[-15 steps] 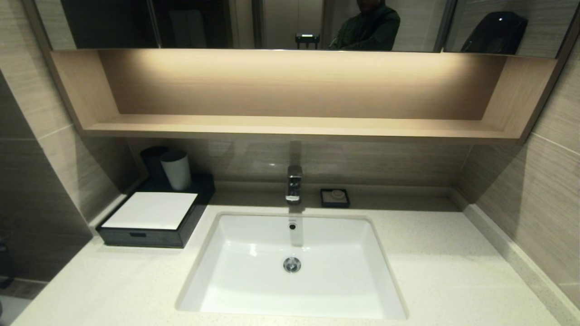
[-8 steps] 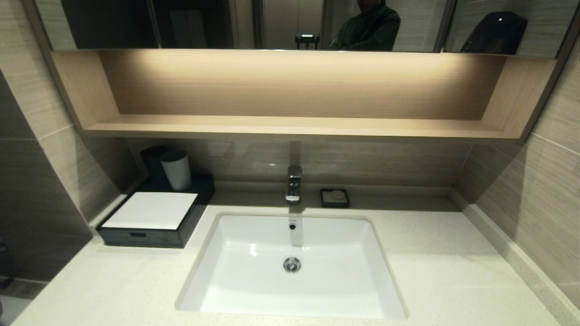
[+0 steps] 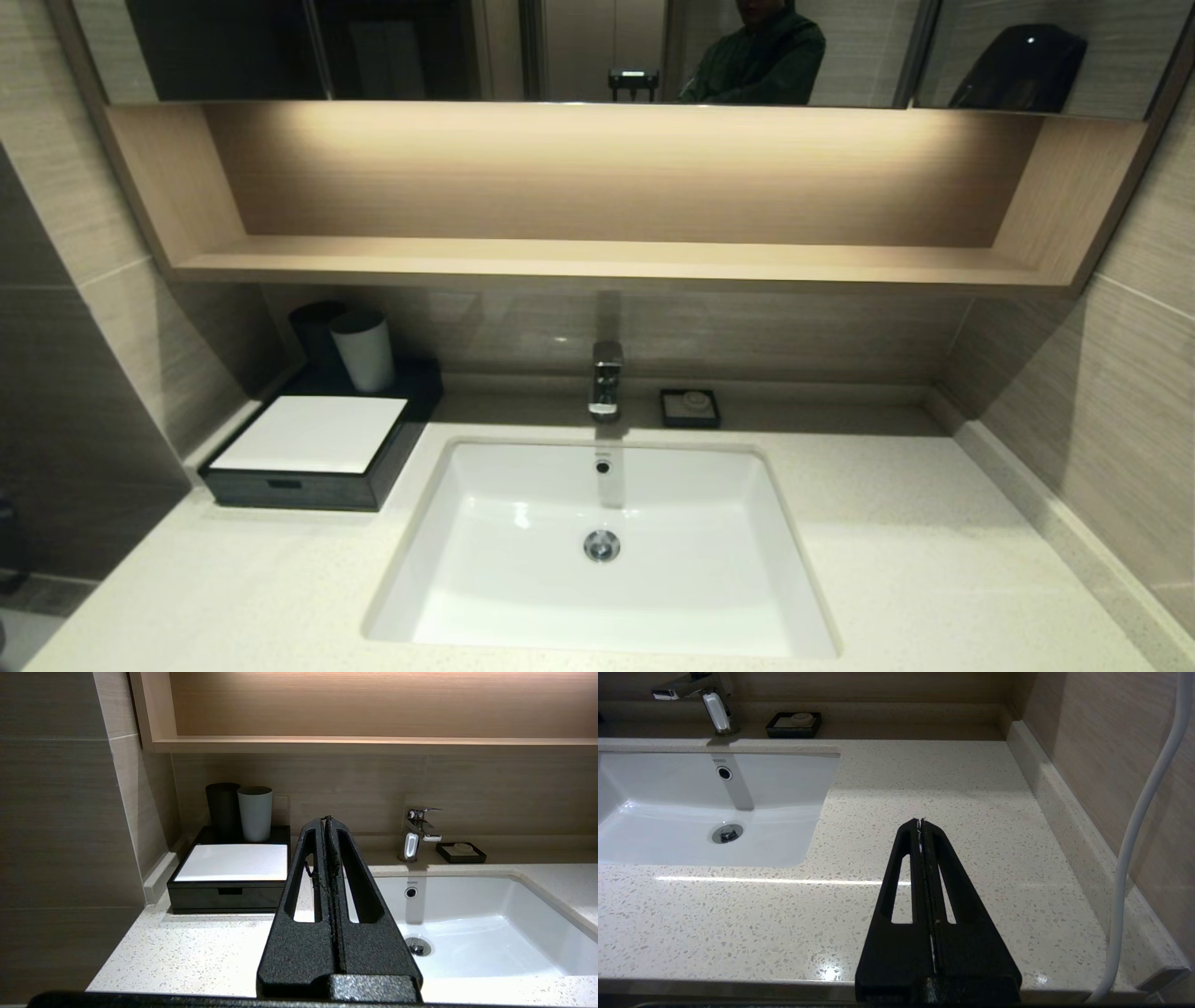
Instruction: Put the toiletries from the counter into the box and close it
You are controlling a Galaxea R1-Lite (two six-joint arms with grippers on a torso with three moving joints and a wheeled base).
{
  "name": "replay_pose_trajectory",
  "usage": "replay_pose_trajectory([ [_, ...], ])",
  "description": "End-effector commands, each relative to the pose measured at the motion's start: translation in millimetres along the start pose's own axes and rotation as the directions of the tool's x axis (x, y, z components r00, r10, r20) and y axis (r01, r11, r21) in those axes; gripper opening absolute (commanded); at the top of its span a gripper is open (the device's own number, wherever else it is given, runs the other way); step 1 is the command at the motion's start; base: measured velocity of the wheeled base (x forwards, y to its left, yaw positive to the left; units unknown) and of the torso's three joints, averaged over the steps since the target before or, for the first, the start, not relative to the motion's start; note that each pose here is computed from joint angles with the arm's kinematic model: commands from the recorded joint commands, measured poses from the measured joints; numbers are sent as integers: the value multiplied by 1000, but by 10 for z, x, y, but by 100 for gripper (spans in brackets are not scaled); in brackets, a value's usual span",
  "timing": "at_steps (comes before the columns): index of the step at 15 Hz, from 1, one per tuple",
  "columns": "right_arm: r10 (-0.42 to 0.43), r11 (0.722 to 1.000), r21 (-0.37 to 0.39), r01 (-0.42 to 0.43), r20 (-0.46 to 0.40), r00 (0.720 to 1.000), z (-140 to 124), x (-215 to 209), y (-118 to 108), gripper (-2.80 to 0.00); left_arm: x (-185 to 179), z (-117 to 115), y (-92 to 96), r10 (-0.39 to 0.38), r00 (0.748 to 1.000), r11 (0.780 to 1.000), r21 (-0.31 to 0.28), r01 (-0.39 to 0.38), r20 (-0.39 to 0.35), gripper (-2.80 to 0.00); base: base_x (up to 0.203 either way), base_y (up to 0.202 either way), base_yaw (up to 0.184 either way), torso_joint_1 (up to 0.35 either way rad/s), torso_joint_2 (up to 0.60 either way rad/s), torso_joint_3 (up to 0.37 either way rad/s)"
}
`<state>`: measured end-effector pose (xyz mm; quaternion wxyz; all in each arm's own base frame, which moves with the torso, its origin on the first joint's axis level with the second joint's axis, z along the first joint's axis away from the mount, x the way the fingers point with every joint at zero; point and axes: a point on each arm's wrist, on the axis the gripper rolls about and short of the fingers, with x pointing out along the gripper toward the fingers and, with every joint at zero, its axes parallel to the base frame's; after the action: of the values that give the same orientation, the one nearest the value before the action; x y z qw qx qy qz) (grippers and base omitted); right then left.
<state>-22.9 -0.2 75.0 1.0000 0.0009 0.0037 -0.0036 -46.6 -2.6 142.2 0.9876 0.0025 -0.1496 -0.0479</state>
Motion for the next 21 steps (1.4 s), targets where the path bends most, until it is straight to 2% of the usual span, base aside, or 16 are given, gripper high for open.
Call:
replay_pose_trajectory([
  [1,1,1000,0,-1,0,1000,-1,0,0,-280,-9,-7,-1,1,1000,1000,-2,-1,5,-280,0,0,0,0,0,0],
  [11,0,1000,0,0,0,1000,-1,0,0,-280,12,-119,3,2,999,1000,7,-2,-33,-280,0,0,0,0,0,0],
  [18,1,1000,0,-1,0,1000,-1,0,0,-280,12,-111,0,-12,1000,1000,-2,12,-25,-280,0,0,0,0,0,0],
  [21,0,1000,0,0,0,1000,-1,0,0,-280,38,-280,4,-11,997,1000,7,12,-78,-280,0,0,0,0,0,0],
])
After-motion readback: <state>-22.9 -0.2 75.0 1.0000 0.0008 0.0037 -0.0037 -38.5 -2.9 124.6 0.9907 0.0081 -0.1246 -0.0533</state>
